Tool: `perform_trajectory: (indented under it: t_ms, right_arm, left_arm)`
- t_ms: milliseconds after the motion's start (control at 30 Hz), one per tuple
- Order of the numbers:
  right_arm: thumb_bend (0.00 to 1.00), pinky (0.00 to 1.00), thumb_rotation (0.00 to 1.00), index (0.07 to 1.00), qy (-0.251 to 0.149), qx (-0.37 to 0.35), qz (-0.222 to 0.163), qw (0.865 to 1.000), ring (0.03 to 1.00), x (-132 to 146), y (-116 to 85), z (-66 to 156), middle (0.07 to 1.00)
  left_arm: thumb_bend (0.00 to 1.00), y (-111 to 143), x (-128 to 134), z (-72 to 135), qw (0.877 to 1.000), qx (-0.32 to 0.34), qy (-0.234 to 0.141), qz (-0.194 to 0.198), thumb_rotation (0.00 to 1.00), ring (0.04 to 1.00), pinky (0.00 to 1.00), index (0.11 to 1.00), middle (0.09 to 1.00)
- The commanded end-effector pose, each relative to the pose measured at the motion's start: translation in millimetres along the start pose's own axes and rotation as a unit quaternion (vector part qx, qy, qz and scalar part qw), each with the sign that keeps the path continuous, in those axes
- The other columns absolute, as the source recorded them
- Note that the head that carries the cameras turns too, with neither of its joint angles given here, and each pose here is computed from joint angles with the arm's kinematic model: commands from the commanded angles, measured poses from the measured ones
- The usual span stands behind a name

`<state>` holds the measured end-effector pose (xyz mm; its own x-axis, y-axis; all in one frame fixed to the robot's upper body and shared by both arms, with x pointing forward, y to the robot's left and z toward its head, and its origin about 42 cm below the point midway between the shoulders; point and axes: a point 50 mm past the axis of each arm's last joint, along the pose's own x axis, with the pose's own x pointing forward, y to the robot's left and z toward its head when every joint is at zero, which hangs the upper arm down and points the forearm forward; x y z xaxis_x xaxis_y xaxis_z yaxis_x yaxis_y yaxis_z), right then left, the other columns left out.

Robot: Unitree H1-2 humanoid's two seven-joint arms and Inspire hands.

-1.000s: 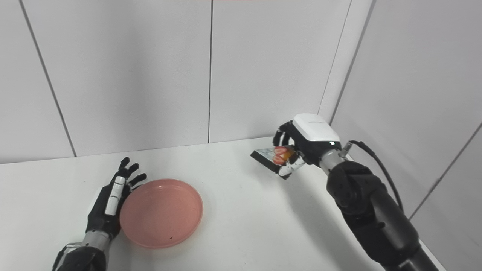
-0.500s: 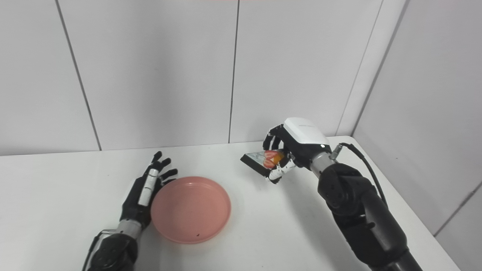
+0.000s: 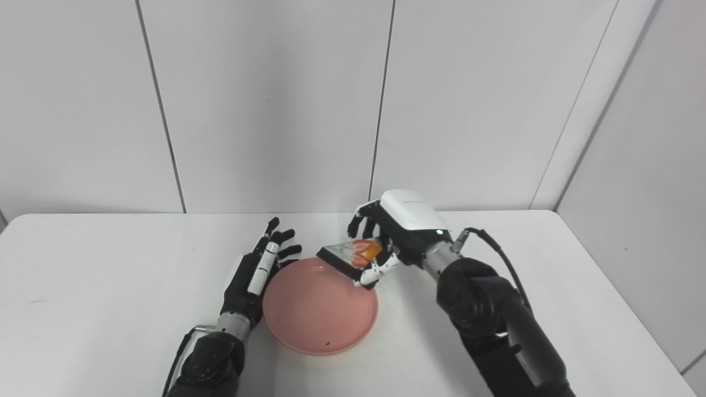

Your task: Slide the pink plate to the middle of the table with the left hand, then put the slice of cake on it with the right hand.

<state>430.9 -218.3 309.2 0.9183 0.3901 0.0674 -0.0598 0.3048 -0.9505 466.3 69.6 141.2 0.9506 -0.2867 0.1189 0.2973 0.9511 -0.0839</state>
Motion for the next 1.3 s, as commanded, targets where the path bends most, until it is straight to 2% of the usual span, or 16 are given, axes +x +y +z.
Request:
perform_trajectory:
  t_ms: [0,67,133,233,467,633,733,867,1267]
  right_arm:
    - [0.52,0.24,0.0,0.523,-0.032,-0.011,-0.027,0.999,0.318,9,-17,14,0.416]
    - [0.52,0.24,0.0,0.524,-0.033,-0.009,-0.02,0.999,0.314,12,-11,19,0.41]
    - [0.53,0.23,0.0,0.495,-0.035,-0.012,-0.014,0.999,0.308,13,-7,23,0.457]
    - [0.53,0.23,0.0,0.487,-0.033,-0.02,-0.004,0.999,0.311,13,0,27,0.474]
    - [0.53,0.24,0.0,0.487,-0.034,-0.002,0.024,0.999,0.32,13,16,33,0.477]
    - [0.53,0.24,0.0,0.487,-0.04,-0.007,0.033,0.999,0.315,15,27,32,0.476]
    - [0.53,0.24,0.0,0.487,-0.04,-0.014,0.043,0.998,0.321,17,33,29,0.476]
    - [0.53,0.23,0.0,0.487,-0.034,-0.016,0.05,0.998,0.305,19,42,26,0.475]
    - [0.53,0.24,0.0,0.489,-0.031,-0.029,0.052,0.998,0.323,24,52,19,0.477]
  left_arm:
    - [0.69,-12,-24,-39,0.998,-0.014,0.063,0.002,0.87,0.797,0.73,0.957,0.896]
    - [0.68,-13,-24,-39,0.998,-0.013,0.064,0.002,0.87,0.797,0.74,0.956,0.892]
    - [0.67,-14,-24,-39,0.998,-0.012,0.063,0.001,0.87,0.797,0.74,0.957,0.89]
    - [0.74,-14,-23,-40,0.998,-0.01,0.061,0.0,0.87,0.787,0.71,0.957,0.896]
    - [0.75,-15,-23,-40,0.998,-0.008,0.058,-0.001,0.88,0.782,0.71,0.952,0.892]
    - [0.73,-15,-23,-40,0.998,-0.007,0.061,0.0,0.88,0.782,0.71,0.95,0.89]
    - [0.75,-14,-23,-40,0.998,-0.008,0.06,-0.001,0.88,0.781,0.71,0.953,0.894]
    - [0.73,-13,-23,-41,0.998,-0.007,0.06,-0.001,0.88,0.779,0.71,0.951,0.891]
    - [0.71,-10,-25,-40,0.998,-0.007,0.06,-0.002,0.88,0.776,0.7,0.962,0.888]
